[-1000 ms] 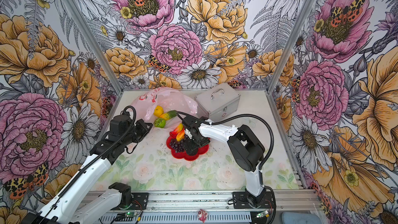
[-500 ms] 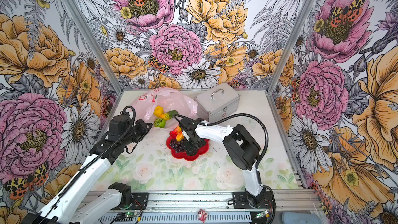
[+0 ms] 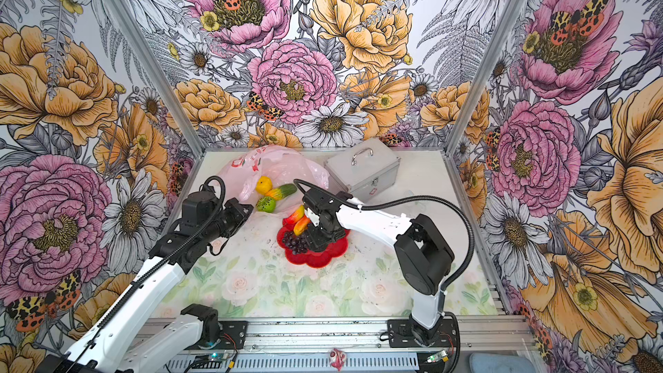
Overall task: Place the fruits into the plastic bag
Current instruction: Pick up the fruit from the plate, then place the fruit in the plastic bag.
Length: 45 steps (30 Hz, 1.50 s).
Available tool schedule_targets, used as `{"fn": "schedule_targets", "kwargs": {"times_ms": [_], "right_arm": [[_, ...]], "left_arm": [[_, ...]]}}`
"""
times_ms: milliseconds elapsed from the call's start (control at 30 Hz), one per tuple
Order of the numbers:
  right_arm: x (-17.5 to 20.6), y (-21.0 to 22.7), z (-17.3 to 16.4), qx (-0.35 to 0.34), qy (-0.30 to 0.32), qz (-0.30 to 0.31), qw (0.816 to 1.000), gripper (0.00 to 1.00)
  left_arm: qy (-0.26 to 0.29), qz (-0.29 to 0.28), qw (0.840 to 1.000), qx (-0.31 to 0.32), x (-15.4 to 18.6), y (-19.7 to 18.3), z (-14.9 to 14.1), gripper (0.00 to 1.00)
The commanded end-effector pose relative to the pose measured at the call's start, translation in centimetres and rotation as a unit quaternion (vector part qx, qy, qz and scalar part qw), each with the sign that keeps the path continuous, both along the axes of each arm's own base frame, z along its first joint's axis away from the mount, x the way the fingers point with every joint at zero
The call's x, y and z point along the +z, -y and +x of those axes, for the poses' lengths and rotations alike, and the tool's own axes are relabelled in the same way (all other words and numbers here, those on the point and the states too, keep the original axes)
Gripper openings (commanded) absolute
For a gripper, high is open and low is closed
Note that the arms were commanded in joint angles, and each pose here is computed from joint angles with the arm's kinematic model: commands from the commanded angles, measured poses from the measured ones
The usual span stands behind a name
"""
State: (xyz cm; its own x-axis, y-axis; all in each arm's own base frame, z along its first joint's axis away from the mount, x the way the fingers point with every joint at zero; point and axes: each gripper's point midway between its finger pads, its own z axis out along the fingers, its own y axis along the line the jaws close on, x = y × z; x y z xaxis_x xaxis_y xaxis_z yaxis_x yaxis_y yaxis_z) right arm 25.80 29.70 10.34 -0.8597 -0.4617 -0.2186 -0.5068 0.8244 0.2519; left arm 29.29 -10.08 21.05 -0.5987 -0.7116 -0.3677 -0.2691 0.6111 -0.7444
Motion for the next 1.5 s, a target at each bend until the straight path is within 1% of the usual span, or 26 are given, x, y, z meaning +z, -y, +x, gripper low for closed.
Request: {"fn": "schedule_targets", "kwargs": {"times_ms": [0,267,433,667,900,1000,1200,1267,1467], "right_arm": [[3.9,-0.3,1.0,-0.039,0.008,0.057,0.998,0.57],[10.9,-4.6,4.6,-0.071,0.019,0.162,0.984,0.57],[13.0,-7.7,7.1,-0.082,0.023,0.210,0.974,0.58],[11.7,-12.4,12.0,-0.133,0.003,0.256,0.957,0.59],[9.6,-15.5,16.6,-0.191,0.003,0.286,0.939,0.63],[8.1,-16.0,18.3,-0.222,0.002,0.293,0.930,0.63],[6.0,-16.2,22.1,-0.287,0.010,0.314,0.905,0.66],[5.7,-16.5,23.2,-0.297,0.011,0.324,0.898,0.67],[5.6,-16.8,25.2,-0.310,0.013,0.341,0.888,0.76]], "left_arm": [[0.014,-0.008,1.000,-0.004,0.8,0.0,0.2,0.00],[0.016,-0.009,1.000,-0.004,0.9,0.0,0.3,0.00],[0.018,-0.011,1.000,-0.002,0.9,0.1,0.3,0.00],[0.021,-0.013,1.000,-0.002,1.1,0.3,0.4,0.00],[0.023,-0.014,1.000,-0.011,1.6,0.7,0.7,0.00],[0.021,-0.015,1.000,-0.014,1.6,0.8,0.7,0.00],[0.019,-0.020,0.999,-0.019,1.7,1.1,0.8,0.00],[0.019,-0.021,0.999,-0.021,1.8,1.2,0.9,0.00],[0.018,-0.023,0.999,-0.025,2.1,1.4,1.1,0.00]]}}
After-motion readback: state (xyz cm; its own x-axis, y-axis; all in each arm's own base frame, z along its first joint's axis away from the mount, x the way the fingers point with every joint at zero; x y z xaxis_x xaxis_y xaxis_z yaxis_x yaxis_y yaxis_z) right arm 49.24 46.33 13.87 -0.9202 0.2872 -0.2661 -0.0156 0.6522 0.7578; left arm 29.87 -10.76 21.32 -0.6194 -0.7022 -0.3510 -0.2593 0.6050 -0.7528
